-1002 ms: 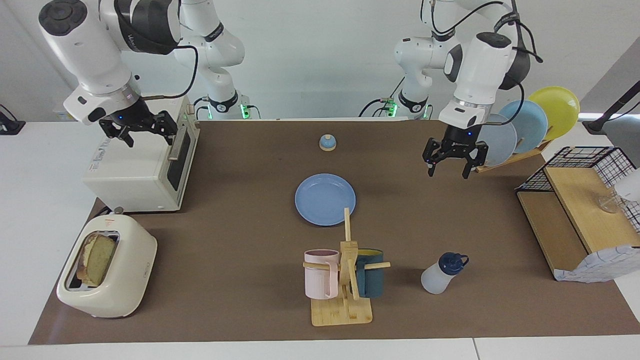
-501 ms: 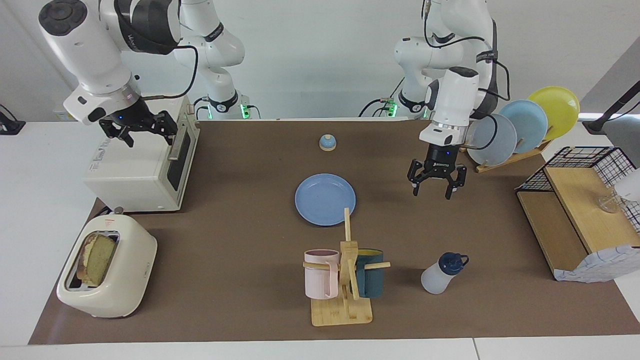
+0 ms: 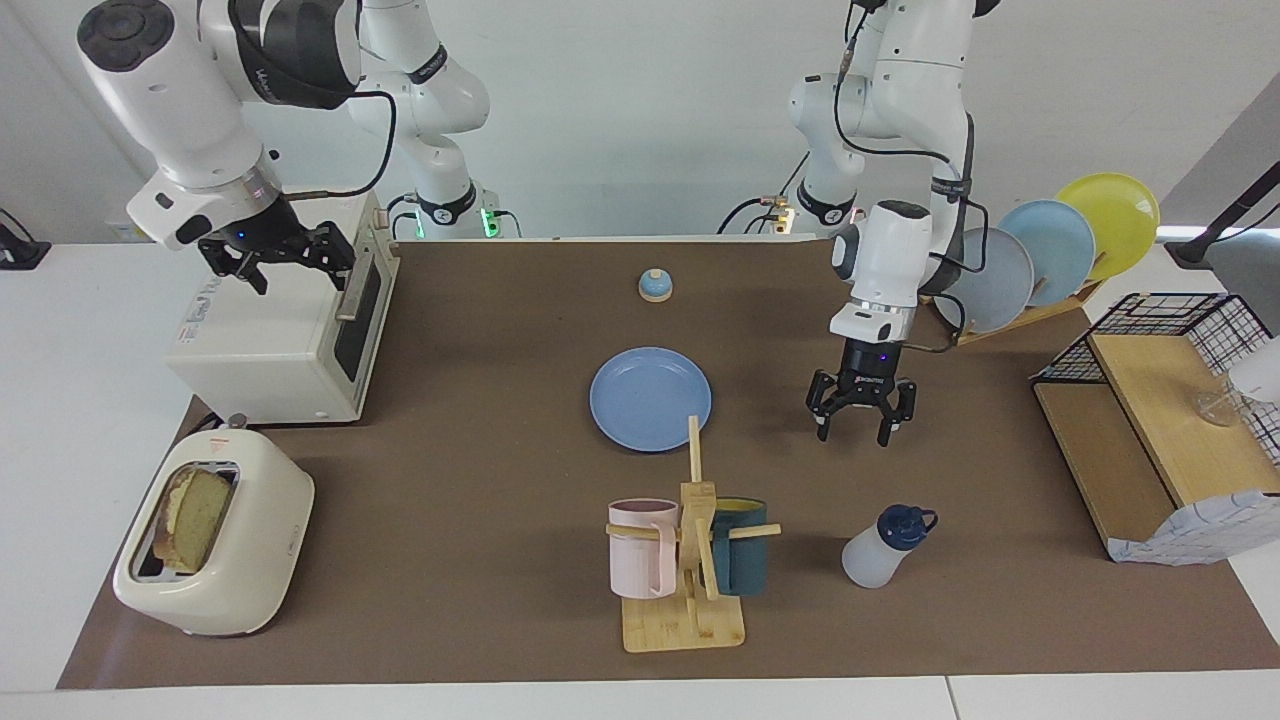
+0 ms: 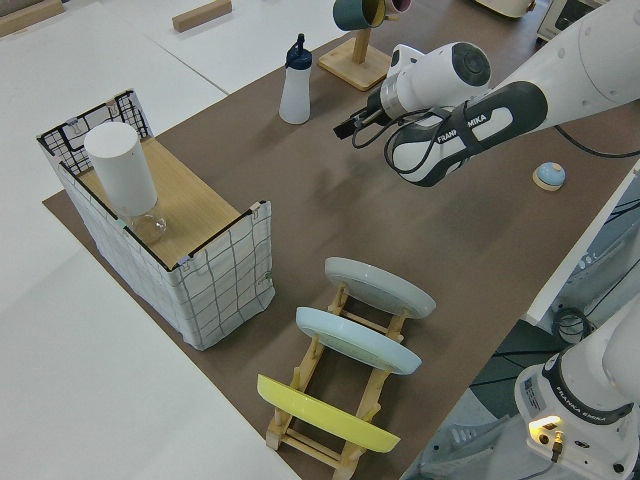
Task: Put bread on plate and add seasoning
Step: 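Move the left gripper out toward the blue-capped squeeze bottle, then grasp the blue-capped squeeze bottle with the left gripper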
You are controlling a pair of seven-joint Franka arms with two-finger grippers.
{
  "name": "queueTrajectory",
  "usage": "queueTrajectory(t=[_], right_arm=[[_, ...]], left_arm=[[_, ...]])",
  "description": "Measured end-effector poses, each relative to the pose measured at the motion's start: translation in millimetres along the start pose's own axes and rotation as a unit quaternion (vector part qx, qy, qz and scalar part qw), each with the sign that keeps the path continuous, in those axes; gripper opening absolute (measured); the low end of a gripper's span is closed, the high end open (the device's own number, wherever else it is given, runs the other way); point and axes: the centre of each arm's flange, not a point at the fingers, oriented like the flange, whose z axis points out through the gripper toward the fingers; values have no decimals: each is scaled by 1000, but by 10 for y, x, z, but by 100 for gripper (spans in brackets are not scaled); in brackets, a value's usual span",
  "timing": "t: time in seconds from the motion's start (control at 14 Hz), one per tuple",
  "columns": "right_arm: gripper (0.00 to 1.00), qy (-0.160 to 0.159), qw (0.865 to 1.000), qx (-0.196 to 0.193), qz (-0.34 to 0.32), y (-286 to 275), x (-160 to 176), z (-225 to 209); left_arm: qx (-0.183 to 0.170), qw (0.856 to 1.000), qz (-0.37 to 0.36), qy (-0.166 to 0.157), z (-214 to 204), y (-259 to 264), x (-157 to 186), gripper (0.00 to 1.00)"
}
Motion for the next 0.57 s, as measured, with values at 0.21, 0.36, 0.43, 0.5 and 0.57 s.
queueTrajectory(t=[0.21, 0.36, 0.43, 0.5, 0.57], right_arm=[[100, 0, 1000, 0, 0, 0, 0, 0], [100, 0, 1000, 0, 0, 0, 0, 0], [100, 0, 1000, 0, 0, 0, 0, 0], [100, 0, 1000, 0, 0, 0, 0, 0], [100, 0, 1000, 0, 0, 0, 0, 0]], left_arm=[[5, 1000, -7, 3, 234, 104, 86, 100], [30, 999, -6, 14, 362, 81, 133, 100], [41, 999, -6, 17, 416, 119, 143, 100], [49, 999, -4, 20, 458, 170, 144, 100], [56, 998, 0, 24, 494, 228, 152, 100]])
